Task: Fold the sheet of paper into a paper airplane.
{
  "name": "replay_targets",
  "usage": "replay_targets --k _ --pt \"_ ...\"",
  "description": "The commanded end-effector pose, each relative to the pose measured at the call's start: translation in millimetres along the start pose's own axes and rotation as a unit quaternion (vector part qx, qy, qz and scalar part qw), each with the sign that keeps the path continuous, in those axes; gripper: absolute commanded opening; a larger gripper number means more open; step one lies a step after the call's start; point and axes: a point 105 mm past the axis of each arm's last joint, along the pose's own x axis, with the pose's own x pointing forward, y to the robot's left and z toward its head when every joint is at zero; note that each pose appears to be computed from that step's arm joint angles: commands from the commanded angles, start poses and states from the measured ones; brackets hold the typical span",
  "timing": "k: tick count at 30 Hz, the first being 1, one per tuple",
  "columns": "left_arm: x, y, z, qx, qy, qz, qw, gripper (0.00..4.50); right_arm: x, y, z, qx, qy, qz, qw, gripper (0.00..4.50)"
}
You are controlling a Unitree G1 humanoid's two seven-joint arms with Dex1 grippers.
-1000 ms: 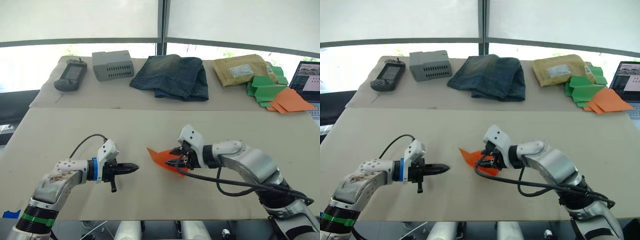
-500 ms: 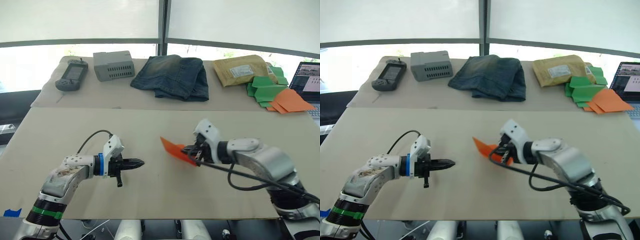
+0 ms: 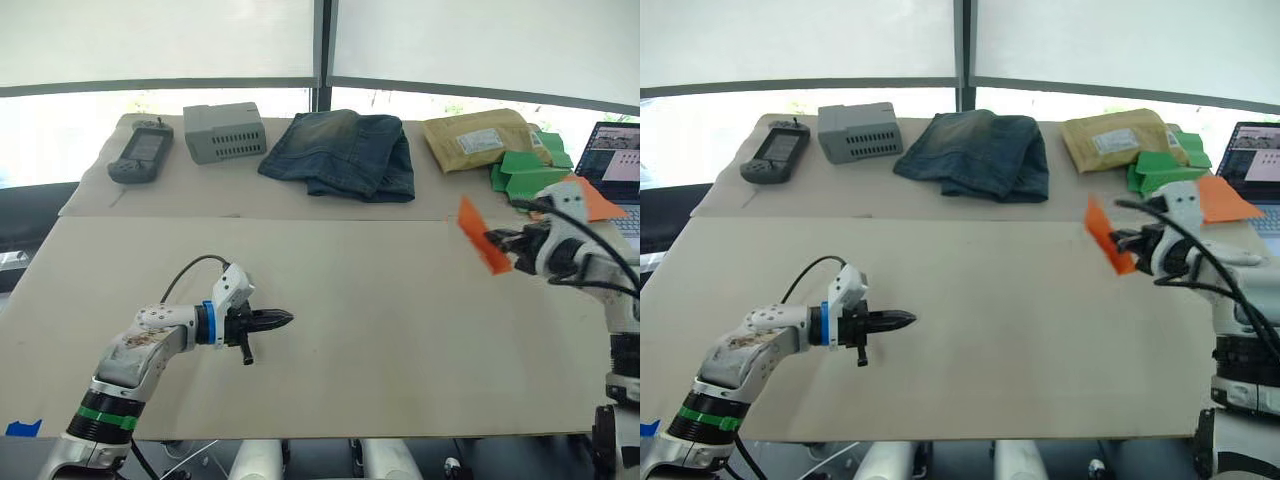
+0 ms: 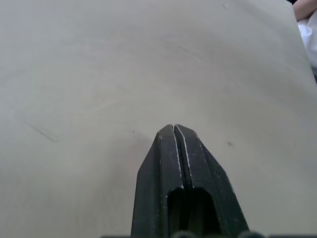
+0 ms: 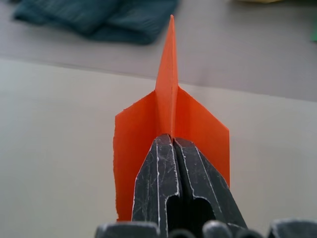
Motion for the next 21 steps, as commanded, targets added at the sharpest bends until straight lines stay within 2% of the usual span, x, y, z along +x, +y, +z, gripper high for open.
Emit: replay_targets --k 1,8,13,21 --pt "2.4 3.1 7.2 0.014 -0.008 0.013 1.000 0.00 1.4 -25.3 6.8 0.014 -0.034 -0.048 0.998 0.04" --pt "4.1 4.5 4.3 0.010 -0.006 0.029 1.000 0.00 21.2 -44.9 1.6 0.021 -0.045 -0.079 0.996 0.04" --pt "3.1 4.8 2.8 0.006 -0.006 0.034 0.999 0.00 27.8 -46.8 0.2 0.003 -0.045 -0.076 0.996 0.04" --pt "2.3 3.0 4.9 0.011 -0.011 0.026 1.000 0.00 30.3 -43.4 -12.0 -0.045 -0.007 -0.046 0.998 0.04"
